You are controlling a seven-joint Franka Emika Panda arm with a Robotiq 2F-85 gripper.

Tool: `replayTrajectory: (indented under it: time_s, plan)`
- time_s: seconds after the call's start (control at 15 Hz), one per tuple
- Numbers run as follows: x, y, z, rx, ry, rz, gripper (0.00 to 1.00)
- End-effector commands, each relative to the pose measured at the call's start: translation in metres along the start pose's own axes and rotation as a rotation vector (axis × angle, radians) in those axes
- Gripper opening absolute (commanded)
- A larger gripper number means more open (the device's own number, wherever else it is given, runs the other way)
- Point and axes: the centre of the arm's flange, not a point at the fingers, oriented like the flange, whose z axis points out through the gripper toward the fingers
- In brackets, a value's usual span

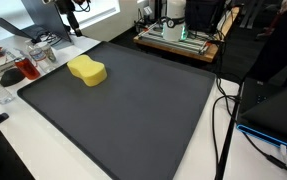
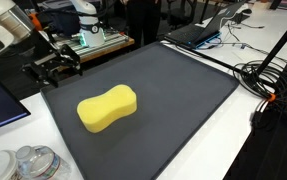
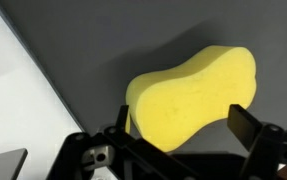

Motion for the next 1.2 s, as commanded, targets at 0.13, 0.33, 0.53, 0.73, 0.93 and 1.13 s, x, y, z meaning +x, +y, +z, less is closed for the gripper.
replayTrajectory:
  time_s: [0.13, 0.33, 0.53, 0.73, 0.93, 1.13]
  plan:
    - [-0.060, -0.022, 0.012, -0.031, 0.120, 0.056, 1.00]
    - [-0.084, -0.045, 0.023, -0.096, 0.174, 0.068, 1.00]
    - [-0.107, -0.077, 0.033, -0.136, 0.203, 0.071, 1.00]
    - [-0.126, -0.116, 0.044, -0.195, 0.209, 0.065, 1.00]
    - [-0.142, -0.154, 0.055, -0.281, 0.191, 0.051, 1.00]
    - [-0.156, -0.189, 0.063, -0.366, 0.159, 0.022, 1.00]
